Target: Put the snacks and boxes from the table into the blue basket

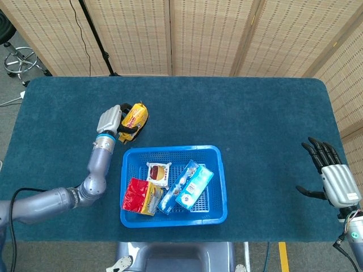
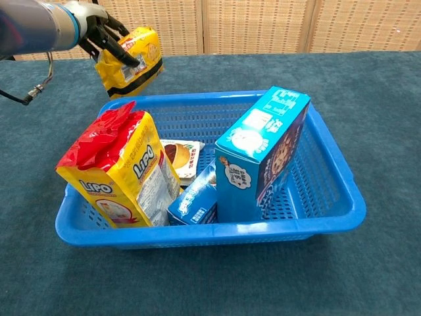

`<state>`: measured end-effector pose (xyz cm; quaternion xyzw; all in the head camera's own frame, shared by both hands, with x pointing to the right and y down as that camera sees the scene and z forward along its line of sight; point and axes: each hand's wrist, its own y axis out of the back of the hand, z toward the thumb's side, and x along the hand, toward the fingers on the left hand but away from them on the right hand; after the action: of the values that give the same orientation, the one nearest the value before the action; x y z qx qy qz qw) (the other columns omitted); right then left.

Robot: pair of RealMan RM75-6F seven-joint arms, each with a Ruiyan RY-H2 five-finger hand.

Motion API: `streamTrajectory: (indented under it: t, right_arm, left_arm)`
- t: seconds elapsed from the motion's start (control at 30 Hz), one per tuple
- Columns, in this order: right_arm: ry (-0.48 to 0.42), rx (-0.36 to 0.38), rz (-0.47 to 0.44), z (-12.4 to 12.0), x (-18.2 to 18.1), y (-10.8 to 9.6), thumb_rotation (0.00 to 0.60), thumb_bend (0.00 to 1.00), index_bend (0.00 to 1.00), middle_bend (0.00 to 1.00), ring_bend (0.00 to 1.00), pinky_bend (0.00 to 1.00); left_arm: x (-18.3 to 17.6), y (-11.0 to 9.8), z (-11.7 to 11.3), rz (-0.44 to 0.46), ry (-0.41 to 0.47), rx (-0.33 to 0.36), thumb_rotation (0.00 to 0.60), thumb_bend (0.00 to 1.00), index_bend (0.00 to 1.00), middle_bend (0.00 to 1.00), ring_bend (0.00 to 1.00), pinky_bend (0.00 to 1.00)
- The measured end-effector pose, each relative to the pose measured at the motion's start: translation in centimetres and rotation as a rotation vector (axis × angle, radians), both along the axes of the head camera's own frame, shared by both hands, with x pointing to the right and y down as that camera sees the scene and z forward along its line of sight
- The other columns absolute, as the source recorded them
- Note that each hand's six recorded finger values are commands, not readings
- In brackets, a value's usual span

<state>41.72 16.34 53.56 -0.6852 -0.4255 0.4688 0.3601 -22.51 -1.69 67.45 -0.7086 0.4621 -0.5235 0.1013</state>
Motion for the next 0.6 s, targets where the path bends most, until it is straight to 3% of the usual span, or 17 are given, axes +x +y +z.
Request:
streamTrajectory:
  t: [0.13, 0.33, 0.47, 0.6]
  right_arm:
    - [-0.001, 0.007, 0.004, -0.2, -0.1, 0.0, 0.600, 0.00, 0.00, 0.00, 0.00, 0.00]
    - [-0.005, 0.015, 0.003, -0.4, -0.2, 0.0, 0.600, 0.00, 0.00, 0.00, 0.00, 0.00]
    - [-0.006, 0.014, 0.005, -0.4, -0.2, 0.0, 0.600, 0.00, 0.00, 0.00, 0.00, 0.00]
    - [-0.007, 0.011, 0.010, -0.4, 0.0, 0.0, 0.600, 0.00, 0.00, 0.00, 0.00, 0.00]
  left_arm:
    - [0.3, 0.3, -3.8, 0.083, 0.091, 0.081, 0.600, 0.43, 0.65, 0.51, 0.56, 0.63]
    - [1.2, 2.4, -9.4, 0.277, 0.224, 0.176, 0.600, 0.42, 0.64, 0.51, 0.56, 0.63]
    - [2.1, 5.1, -11.0, 0.414, 0.282, 0.148, 0.600, 0.41, 0.64, 0.51, 0.55, 0.63]
    - [2.9, 7.6, -9.9, 0.508, 0.287, 0.086, 0.600, 0.40, 0.62, 0.50, 0.54, 0.63]
